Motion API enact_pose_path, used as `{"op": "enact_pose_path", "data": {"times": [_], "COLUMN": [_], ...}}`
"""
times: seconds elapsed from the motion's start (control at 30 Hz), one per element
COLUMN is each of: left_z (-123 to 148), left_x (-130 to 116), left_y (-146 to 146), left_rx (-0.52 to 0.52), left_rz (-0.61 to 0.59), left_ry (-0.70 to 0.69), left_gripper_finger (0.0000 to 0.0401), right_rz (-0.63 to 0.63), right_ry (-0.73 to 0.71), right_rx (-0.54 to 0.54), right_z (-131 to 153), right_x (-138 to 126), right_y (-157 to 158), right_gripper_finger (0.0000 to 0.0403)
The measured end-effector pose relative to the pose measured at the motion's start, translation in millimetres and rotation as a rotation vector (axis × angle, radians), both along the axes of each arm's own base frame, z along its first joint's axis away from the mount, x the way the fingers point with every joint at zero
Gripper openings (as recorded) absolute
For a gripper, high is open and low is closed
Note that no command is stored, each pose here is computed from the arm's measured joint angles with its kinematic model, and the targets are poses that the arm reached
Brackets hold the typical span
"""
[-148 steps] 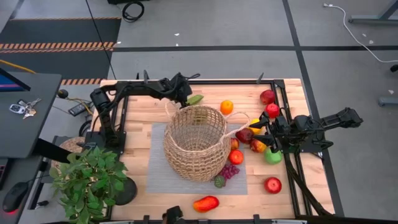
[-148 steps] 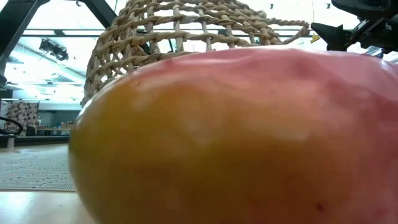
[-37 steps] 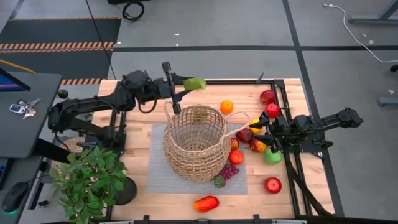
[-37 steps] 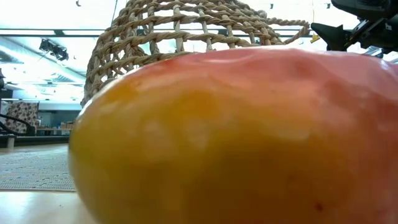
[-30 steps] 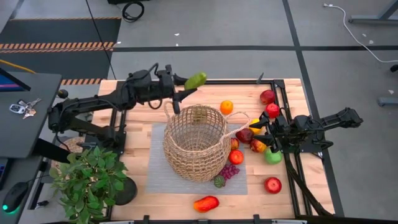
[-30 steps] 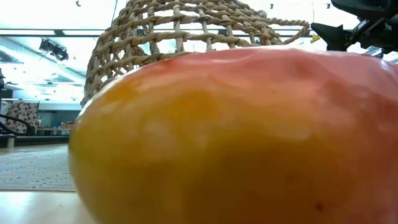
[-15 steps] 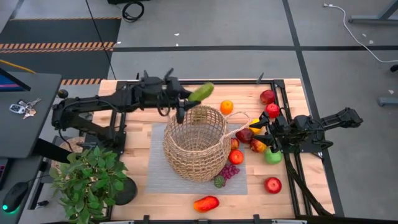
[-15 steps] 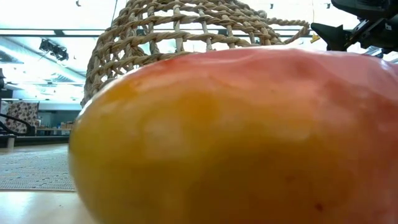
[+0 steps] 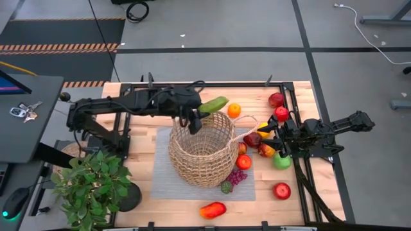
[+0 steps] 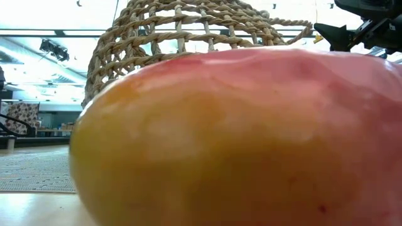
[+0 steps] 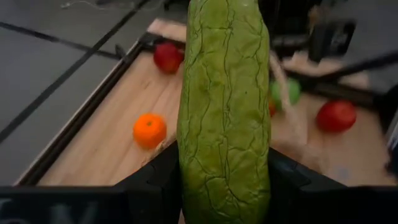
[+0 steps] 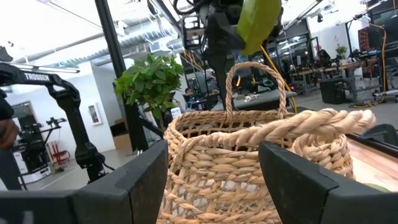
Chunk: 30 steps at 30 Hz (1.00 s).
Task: Build produce basket
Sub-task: Put the green cucumber into the brown basket
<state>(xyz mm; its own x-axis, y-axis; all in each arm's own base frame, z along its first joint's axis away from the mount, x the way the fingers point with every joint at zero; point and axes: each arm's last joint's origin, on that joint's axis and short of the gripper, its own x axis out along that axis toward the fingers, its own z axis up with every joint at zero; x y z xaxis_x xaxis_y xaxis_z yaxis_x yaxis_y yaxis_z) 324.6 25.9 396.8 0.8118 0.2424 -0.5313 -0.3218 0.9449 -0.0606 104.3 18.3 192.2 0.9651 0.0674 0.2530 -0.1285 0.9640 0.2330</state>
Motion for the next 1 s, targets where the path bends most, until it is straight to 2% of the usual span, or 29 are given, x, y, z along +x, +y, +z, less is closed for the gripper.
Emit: {"op": "enact_pose_path", "data": {"times": [0.13, 0.27, 0.33, 0.5, 0.57, 0.73, 0.9, 1.0], "left_z": [4, 5, 2, 3, 2, 1, -3, -4], "left_x": [-1, -3, -4, -1, 2, 5, 8, 7], "left_y": [2, 0, -3, -19, -24, -32, -47, -57], "left_rx": [0.093, 0.274, 0.398, 0.781, 0.881, 0.95, 1.036, 1.049], "left_rz": [0.002, -0.053, -0.085, -0.149, -0.144, -0.181, -0.293, -0.344], "left_ry": [0.116, 0.238, 0.321, 0.478, 0.521, 0.549, 0.586, 0.572], "left_gripper_finger": [0.0157, 0.0157, 0.0158, 0.0178, 0.0189, 0.0198, 0.0181, 0.0171], "right_rz": [0.0, 0.0, 0.0, 0.0, 0.0, 0.0, 0.0, 0.0], "right_ry": [0.0, 0.002, 0.002, 0.003, 0.001, 0.002, 0.002, 0.002], "right_rx": [0.0, -0.001, 0.0, -0.001, 0.0, -0.001, 0.0, 0.0], "right_z": [0, 0, 0, 0, 0, 0, 0, 0], "right_x": [0, 0, 0, 0, 0, 0, 0, 0], "right_y": [0, 0, 0, 0, 0, 0, 0, 0], "right_gripper_finger": [0.0255, 0.0255, 0.0255, 0.0255, 0.0254, 0.0254, 0.0255, 0.0254]}}
